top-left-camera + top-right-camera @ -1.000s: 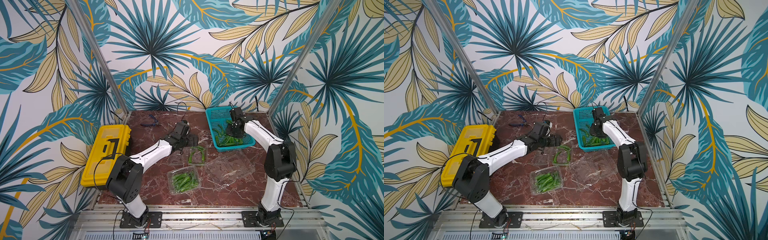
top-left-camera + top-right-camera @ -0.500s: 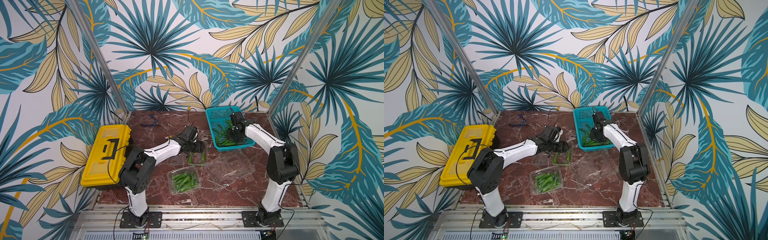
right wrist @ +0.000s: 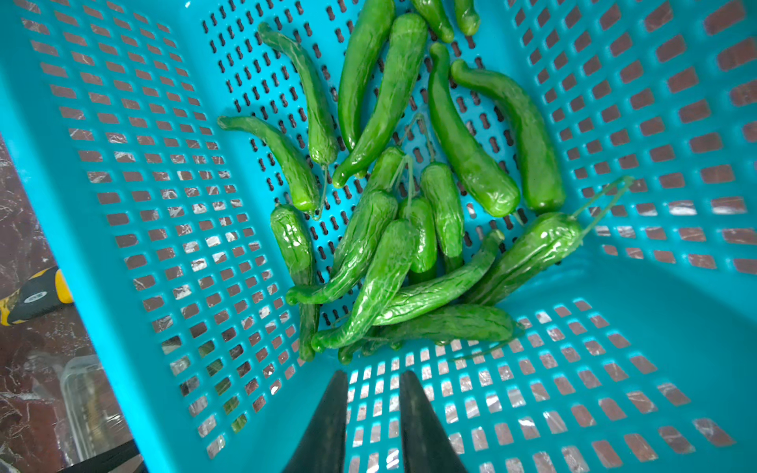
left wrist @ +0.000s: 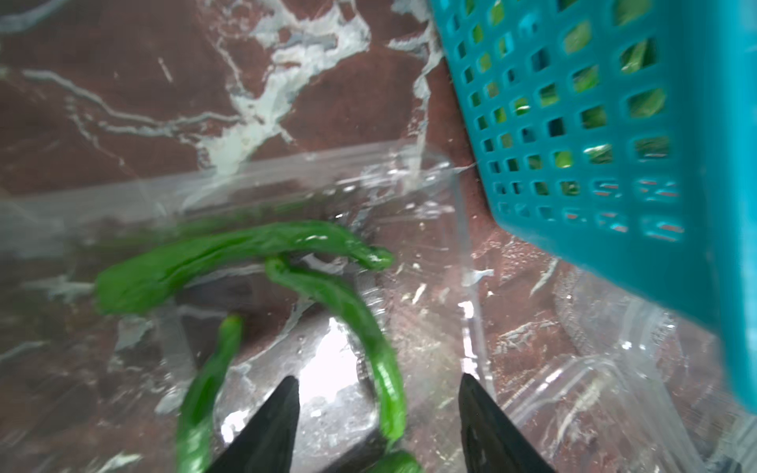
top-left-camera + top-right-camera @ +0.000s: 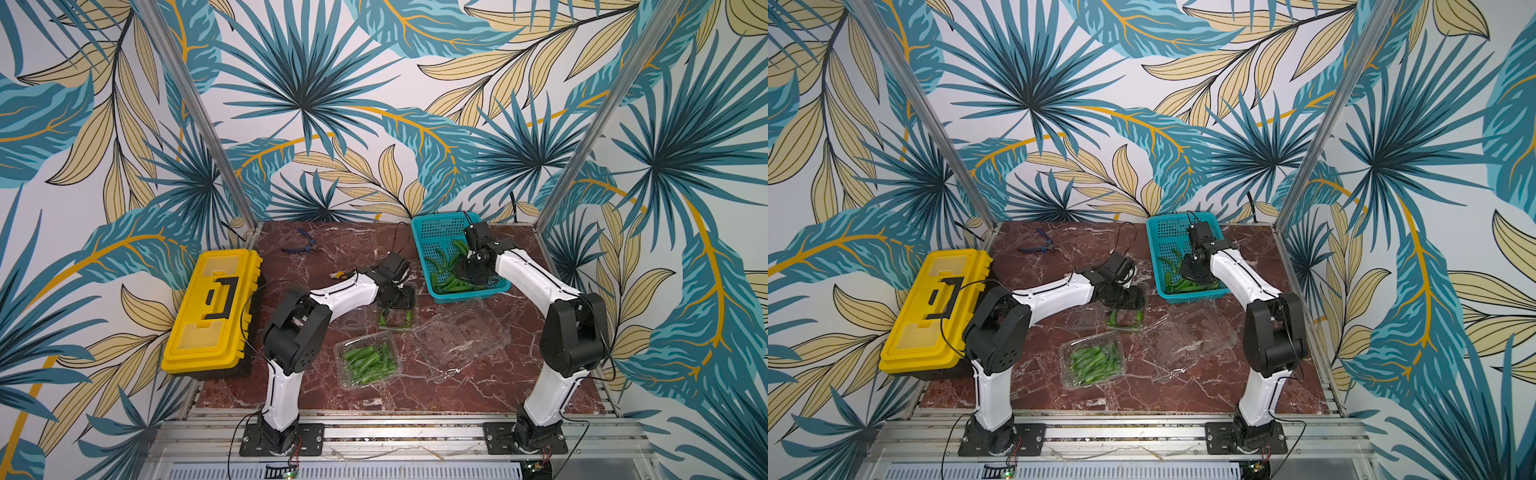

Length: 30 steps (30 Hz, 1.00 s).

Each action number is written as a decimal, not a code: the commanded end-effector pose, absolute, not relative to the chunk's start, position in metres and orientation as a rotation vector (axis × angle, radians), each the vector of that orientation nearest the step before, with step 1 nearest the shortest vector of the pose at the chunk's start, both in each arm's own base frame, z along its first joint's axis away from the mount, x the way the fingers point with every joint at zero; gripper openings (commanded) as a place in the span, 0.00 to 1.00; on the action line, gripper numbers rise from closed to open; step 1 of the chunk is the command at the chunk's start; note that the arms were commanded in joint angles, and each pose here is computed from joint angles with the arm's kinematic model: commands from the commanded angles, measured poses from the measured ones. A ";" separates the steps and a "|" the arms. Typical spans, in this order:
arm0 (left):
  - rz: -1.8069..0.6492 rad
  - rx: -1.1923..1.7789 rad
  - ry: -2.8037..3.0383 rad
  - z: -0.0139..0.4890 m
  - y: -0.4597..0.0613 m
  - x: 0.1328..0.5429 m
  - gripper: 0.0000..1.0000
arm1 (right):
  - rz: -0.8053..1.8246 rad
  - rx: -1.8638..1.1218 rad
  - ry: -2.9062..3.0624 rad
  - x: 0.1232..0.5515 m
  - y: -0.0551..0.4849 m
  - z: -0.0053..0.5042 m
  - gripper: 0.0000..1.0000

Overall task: Take small green peppers out of containers
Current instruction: Pick up the green pepper from the packing box.

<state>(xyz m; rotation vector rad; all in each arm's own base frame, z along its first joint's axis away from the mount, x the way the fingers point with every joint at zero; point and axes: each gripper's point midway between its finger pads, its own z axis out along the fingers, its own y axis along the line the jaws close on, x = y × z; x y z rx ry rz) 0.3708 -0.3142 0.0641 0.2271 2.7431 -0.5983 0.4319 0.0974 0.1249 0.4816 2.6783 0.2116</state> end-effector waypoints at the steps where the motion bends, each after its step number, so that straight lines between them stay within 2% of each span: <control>1: -0.579 0.212 2.741 0.073 -0.314 0.377 0.62 | 0.229 0.460 2.676 0.425 0.100 0.131 0.25; 11: -0.609 0.209 2.712 0.076 -0.321 0.384 0.64 | 0.265 0.462 2.701 0.424 0.105 0.123 0.25; 21: -0.453 0.122 2.796 0.055 -0.310 0.391 0.60 | 0.298 0.471 2.700 0.422 0.109 0.127 0.26; 30: -0.318 0.149 2.887 0.035 -0.294 0.378 0.56 | 0.339 0.470 2.683 0.423 0.115 0.133 0.26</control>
